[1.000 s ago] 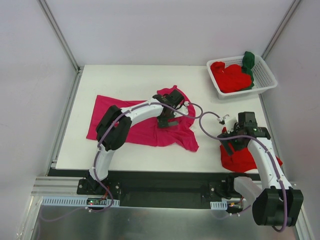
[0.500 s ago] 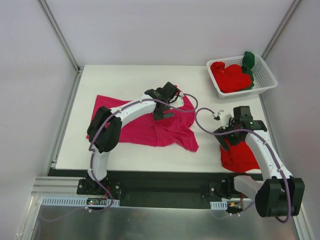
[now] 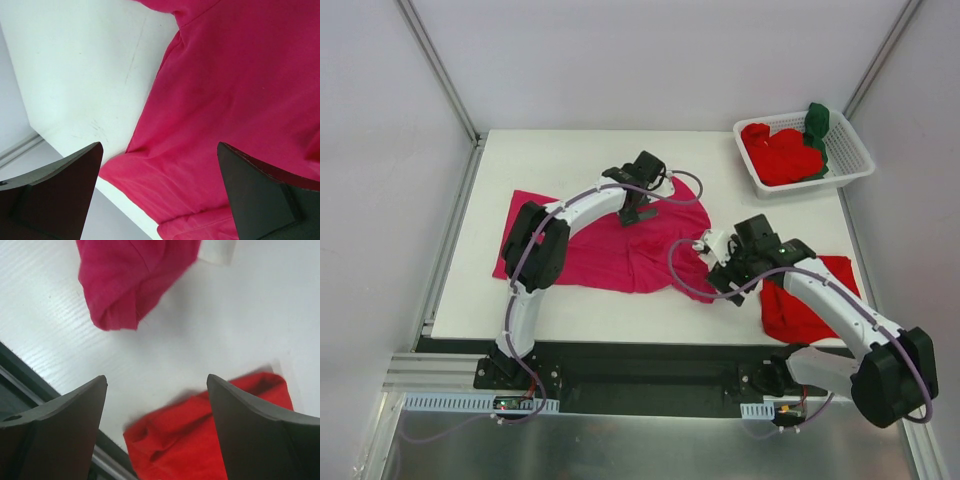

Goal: Fold and stack the t-shirts

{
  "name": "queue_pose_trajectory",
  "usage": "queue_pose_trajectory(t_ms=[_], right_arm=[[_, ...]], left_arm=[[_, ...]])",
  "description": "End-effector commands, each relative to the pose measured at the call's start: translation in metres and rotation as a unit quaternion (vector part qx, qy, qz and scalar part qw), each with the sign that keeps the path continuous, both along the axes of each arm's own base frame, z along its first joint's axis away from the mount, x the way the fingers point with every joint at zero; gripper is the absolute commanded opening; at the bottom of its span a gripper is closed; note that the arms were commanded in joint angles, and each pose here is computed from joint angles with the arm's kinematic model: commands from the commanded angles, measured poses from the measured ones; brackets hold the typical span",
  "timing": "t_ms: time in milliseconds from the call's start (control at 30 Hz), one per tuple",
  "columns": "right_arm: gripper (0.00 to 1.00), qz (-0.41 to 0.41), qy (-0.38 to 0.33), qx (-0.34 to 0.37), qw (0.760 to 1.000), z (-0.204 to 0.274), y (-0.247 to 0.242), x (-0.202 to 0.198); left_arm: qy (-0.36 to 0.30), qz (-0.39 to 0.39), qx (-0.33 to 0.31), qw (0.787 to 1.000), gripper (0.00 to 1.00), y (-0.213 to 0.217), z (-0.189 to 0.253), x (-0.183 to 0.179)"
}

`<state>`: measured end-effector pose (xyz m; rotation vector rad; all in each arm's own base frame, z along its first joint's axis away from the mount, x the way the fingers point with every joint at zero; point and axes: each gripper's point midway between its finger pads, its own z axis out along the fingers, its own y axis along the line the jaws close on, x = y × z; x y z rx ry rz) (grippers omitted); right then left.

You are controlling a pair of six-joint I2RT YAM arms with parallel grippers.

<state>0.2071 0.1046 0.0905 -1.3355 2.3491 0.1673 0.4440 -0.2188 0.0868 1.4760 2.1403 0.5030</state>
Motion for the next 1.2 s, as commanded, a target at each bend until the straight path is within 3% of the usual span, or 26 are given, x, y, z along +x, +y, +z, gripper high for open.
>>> queue_pose_trajectory(t_ms=[0, 267, 600, 833, 1167], right_arm=[[0.85, 0.043, -0.052, 0.011, 0.998, -0.004, 0.027, 0.019], [0.85, 0.081, -0.120, 0.026, 0.989, 0.003, 0.066, 0.056], [0.85, 0.103, -0.077, 0.044, 0.991, -0.010, 0.093, 0.053], [0.85, 0.135, -0.027, 0.062, 0.989, -0.009, 0.100, 0.029], [0.85, 0.161, 0.003, 0.022, 0.987, -0.031, 0.088, 0.013]], left_arm=[[-0.008, 0.012, -0.018, 1.000, 0.99, 0.000, 0.004, 0.018], [-0.013, 0.016, -0.029, 0.999, 0.99, -0.004, 0.005, 0.028], [0.000, 0.019, -0.017, 1.000, 0.99, 0.007, -0.002, 0.018], [-0.003, 0.022, 0.003, 1.000, 0.99, 0.024, 0.006, 0.007], [-0.004, 0.054, -0.014, 0.998, 0.99, 0.070, 0.060, -0.032]])
